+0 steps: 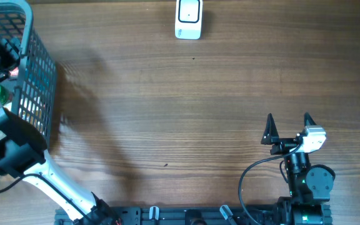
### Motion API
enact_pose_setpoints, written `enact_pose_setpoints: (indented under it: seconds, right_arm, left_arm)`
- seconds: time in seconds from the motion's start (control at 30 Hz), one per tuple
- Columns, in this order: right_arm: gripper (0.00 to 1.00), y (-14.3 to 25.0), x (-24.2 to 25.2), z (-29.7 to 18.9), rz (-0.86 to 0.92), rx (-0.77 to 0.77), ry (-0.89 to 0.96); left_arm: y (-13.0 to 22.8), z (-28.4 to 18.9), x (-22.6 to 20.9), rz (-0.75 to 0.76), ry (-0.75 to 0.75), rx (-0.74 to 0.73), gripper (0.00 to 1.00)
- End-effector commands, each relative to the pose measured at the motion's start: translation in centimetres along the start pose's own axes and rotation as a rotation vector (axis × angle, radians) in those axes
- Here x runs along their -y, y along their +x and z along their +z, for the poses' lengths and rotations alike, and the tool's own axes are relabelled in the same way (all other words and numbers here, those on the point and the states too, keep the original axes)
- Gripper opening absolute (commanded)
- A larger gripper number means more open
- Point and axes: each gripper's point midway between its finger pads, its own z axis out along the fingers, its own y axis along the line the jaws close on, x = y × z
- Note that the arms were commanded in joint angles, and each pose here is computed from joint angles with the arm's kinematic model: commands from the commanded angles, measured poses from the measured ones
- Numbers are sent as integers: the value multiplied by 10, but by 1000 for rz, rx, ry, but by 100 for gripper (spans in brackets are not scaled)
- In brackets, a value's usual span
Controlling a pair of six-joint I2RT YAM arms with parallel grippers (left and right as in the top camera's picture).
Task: Scan the item barcode
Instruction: 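Grasp the green-lidded jar in the basket with the left gripper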
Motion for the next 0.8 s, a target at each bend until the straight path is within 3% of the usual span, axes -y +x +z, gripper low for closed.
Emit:
enact_pose_setpoints:
  seconds: [0.0,0.07,0.27,0.43,0.57,0.77]
  right_arm:
    - [100,-1,2,0,-6,6,12]
    - [100,-1,2,0,-6,6,12]
    - [100,-2,2,0,-6,7,12]
    - [100,-2,2,0,-6,7,12]
    - [100,-2,2,0,-6,7,12]
    - [100,-2,2,0,-6,7,12]
  left_arm:
    - [4,11,10,18,46,-31,90]
    - [4,11,10,19,47,-30,84]
    - [4,11,10,18,47,-30,51]
    - [4,11,10,18,47,-30,49]
    - [4,11,9,-10,45,-30,35]
    - [9,11,8,-22,43,-49,35]
